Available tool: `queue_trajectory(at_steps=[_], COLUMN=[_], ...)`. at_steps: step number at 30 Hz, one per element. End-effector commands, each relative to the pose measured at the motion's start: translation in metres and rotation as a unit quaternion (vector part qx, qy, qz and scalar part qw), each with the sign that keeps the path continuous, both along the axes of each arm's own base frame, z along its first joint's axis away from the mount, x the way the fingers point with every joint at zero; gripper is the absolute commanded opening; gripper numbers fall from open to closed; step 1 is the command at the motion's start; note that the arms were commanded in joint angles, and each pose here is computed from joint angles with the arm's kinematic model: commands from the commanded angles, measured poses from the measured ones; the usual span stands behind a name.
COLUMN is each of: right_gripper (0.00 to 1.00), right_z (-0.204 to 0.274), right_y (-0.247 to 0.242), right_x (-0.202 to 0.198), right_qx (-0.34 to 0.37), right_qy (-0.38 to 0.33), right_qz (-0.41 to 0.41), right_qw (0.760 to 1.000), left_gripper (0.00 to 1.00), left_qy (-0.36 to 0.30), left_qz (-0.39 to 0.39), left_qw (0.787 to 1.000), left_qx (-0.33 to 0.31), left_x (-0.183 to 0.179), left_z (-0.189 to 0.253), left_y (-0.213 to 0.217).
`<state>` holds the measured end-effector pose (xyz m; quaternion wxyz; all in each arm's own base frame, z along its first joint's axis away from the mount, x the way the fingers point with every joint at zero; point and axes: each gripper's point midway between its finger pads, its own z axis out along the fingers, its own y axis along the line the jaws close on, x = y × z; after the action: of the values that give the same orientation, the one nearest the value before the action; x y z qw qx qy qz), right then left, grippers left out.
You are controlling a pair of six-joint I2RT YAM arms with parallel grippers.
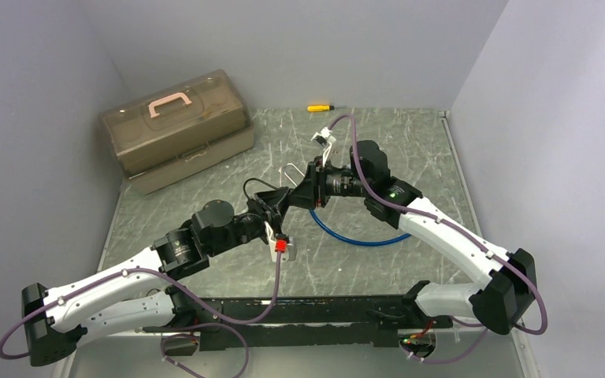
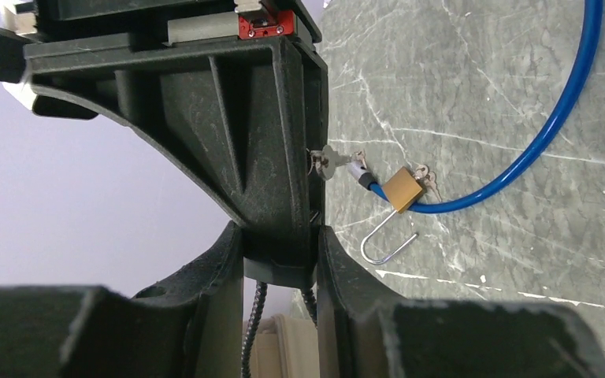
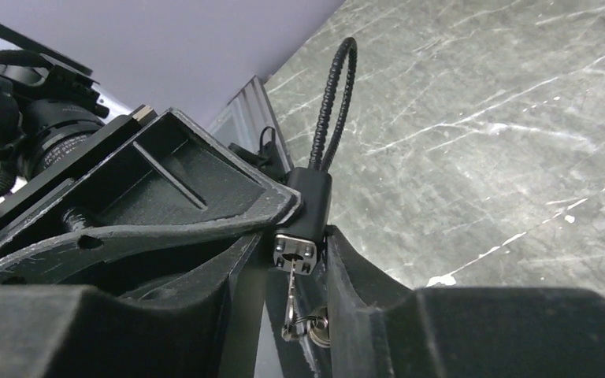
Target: Unlock with the key
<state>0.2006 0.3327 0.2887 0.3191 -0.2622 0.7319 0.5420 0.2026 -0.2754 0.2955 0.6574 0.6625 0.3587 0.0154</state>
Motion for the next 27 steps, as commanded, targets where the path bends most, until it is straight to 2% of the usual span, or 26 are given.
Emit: queue_trajectory(at_steps=[1, 2, 3, 5, 7, 8, 9, 10, 14, 18, 21, 23, 27], right_gripper=[0.28, 0.23, 0.18, 0.09, 0.01, 0.0, 0.0, 0.0, 0.0, 0.0, 0.0, 0.0, 0.0], right_z=[0.033, 0.034, 0.034, 0.035, 0.04, 0.04, 0.041, 0.038, 0.035, 0.035, 0.032, 0.027, 0.018], right_y=[0.008, 0.007, 0.006, 0.002, -0.001, -0.003, -0.004, -0.006, -0.013, -0.014, -0.009, -0.006, 0.003], right_x=[0.008, 0.008, 0.008, 0.007, 0.005, 0.003, -0.001, -0.006, -0.017, -0.026, -0.032, -0.032, -0.036], right_qx=[0.049, 0.047, 0.043, 0.031, 0.017, 0.008, 0.0, -0.014, -0.051, -0.077, -0.097, -0.124, -0.166], right_qy=[-0.043, -0.046, -0.051, -0.061, -0.076, -0.084, -0.094, -0.095, -0.124, -0.142, -0.156, -0.161, -0.17], right_qz=[-0.005, -0.007, -0.008, -0.004, 0.005, 0.013, 0.027, 0.045, 0.098, 0.146, 0.169, 0.175, 0.187], right_qw=[0.998, 0.998, 0.998, 0.998, 0.997, 0.996, 0.995, 0.994, 0.986, 0.976, 0.968, 0.963, 0.953], left_gripper=[0.0, 0.04, 0.13, 0.38, 0.54, 0.67, 0.87, 0.98, 1.0, 0.99, 0.99, 0.99, 0.99], left_qy=[-0.009, -0.005, -0.002, 0.021, 0.048, 0.068, 0.09, 0.115, 0.244, 0.329, 0.382, 0.416, 0.432], left_qz=[-0.018, -0.018, -0.02, -0.016, -0.02, -0.019, -0.015, -0.012, -0.017, -0.049, -0.071, -0.114, -0.149], left_qw=[0.998, 0.998, 0.998, 0.998, 0.997, 0.995, 0.993, 0.99, 0.965, 0.938, 0.918, 0.9, 0.888], left_qx=[-0.057, -0.058, -0.061, -0.058, -0.06, -0.065, -0.072, -0.079, -0.097, -0.092, -0.082, -0.063, -0.041], left_x=[-0.005, -0.006, -0.007, -0.007, -0.01, -0.01, -0.011, -0.011, -0.022, -0.041, -0.049, -0.064, -0.078], left_z=[0.04, 0.041, 0.042, 0.034, 0.031, 0.03, 0.03, 0.03, 0.029, 0.018, 0.013, 0.011, 0.001], left_y=[-0.007, -0.006, -0.007, -0.005, -0.004, -0.003, -0.001, 0.002, 0.012, 0.021, 0.026, 0.027, 0.028])
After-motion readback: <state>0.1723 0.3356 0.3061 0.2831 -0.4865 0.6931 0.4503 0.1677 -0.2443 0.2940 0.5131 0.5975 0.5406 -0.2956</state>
